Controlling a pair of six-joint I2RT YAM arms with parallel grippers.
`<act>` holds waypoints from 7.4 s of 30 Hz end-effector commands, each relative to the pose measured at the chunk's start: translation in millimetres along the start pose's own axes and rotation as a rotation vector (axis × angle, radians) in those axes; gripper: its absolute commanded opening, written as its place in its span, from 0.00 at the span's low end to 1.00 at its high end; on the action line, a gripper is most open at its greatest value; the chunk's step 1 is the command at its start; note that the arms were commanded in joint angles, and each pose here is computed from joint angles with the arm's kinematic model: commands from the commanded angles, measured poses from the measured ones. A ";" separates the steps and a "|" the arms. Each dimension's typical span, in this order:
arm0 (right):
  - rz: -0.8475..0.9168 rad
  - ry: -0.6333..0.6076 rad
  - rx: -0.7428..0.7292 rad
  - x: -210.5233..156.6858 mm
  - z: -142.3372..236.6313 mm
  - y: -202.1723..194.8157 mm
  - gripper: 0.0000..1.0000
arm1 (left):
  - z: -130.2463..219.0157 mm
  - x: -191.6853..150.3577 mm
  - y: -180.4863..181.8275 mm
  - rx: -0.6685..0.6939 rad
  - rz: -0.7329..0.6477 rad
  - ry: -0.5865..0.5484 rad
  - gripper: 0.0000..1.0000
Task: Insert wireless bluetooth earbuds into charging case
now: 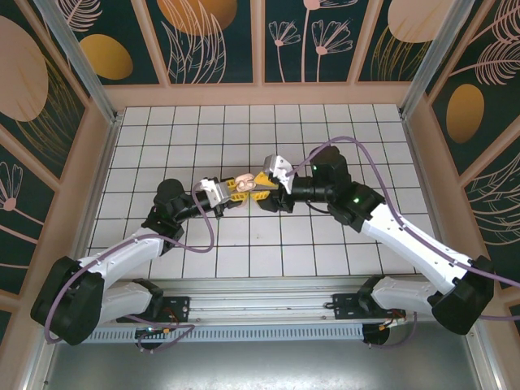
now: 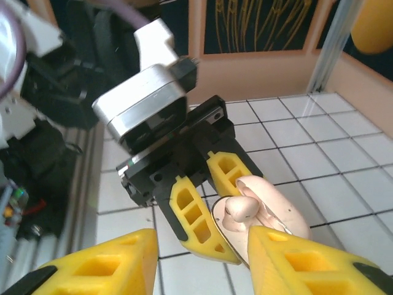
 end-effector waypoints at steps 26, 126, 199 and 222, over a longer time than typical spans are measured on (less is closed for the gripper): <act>0.346 -0.006 0.041 -0.3 -33.9 -7.5 0.40 | 2.5 10.3 -6.2 -0.033 -0.036 -0.031 0.19; 0.292 0.212 0.047 -35.5 -47.1 -12.1 0.19 | 5.0 24.3 -2.2 -0.006 -0.046 -0.043 0.17; -0.313 -0.024 -0.067 22.4 -18.0 -7.5 0.20 | 5.4 19.9 4.8 0.041 -0.038 -0.018 0.16; 0.215 0.165 0.015 -16.0 -3.3 -26.8 0.72 | 4.1 28.2 -9.5 -0.066 -0.043 -0.041 0.17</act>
Point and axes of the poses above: each hand's point on the last joint's axis, 136 mm out from that joint toward the fingers, its own z axis back along the fingers, its own y axis along the line the jaws close on, x = y × z, the point moved 2 cm from there along z, back along the fingers, and after that the axes turned 9 degrees about z, right-handed, at the moved point
